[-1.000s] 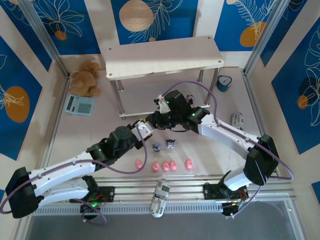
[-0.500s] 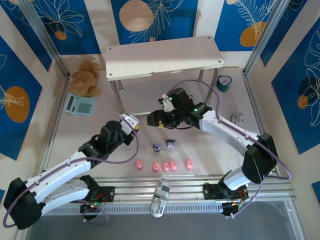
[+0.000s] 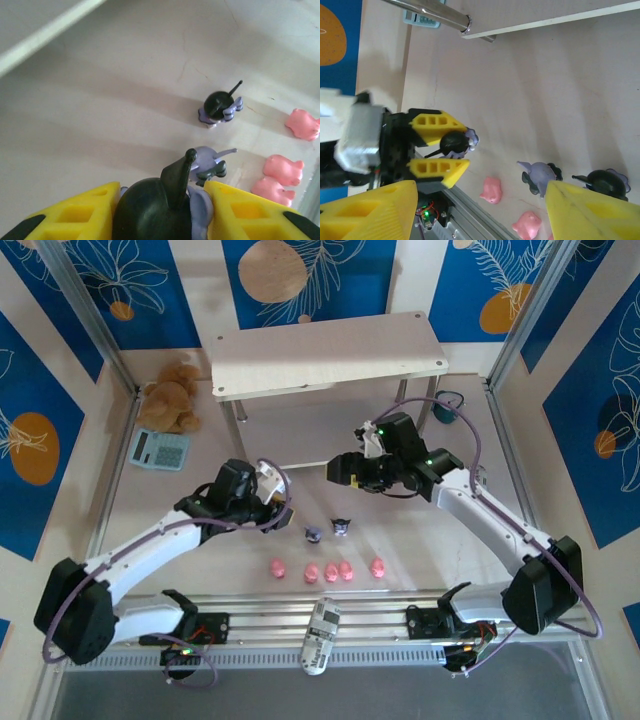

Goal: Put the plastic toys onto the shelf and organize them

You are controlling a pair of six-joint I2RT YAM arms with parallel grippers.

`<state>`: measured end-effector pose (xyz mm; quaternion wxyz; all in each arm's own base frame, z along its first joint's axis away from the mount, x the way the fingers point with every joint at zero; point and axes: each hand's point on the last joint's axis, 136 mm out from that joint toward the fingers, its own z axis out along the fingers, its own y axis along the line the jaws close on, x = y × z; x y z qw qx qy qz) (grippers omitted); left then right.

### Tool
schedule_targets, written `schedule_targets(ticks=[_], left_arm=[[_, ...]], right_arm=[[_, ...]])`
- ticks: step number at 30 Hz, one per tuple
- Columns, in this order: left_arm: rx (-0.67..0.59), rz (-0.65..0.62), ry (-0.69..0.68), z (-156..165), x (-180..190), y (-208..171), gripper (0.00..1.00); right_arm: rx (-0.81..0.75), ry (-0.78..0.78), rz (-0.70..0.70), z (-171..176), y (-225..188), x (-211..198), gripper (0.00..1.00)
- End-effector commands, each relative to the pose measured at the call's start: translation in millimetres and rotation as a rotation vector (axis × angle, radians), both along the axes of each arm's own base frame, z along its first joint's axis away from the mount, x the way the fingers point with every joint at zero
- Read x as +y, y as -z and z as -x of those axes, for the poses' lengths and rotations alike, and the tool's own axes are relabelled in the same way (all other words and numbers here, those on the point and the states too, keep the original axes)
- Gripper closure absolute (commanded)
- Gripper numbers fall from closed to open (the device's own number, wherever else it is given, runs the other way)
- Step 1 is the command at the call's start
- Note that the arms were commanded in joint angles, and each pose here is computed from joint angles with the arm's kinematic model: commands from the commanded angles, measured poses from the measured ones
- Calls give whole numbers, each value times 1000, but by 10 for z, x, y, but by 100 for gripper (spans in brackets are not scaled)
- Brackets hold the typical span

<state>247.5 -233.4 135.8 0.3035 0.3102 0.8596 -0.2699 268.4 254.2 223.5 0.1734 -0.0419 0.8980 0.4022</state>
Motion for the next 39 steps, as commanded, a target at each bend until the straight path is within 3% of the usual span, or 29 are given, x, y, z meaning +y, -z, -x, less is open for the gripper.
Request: schedule_targets(ticks=[1,13,30,39], left_arm=[[156,142,-14,5,-65,-49,59],[169,235,-94,-223,17,185,56],[257,226,-108,-431,-73,853,54],[242,200,-123,-437,-30,900,38]], right_arm=[[-15,-12,-12,90,-60,-93,31],[-21,16,-36,70,-52,-182,32],[-4,27,-21,40,20,-195,32],[18,24,-23,7,81,-159,32]])
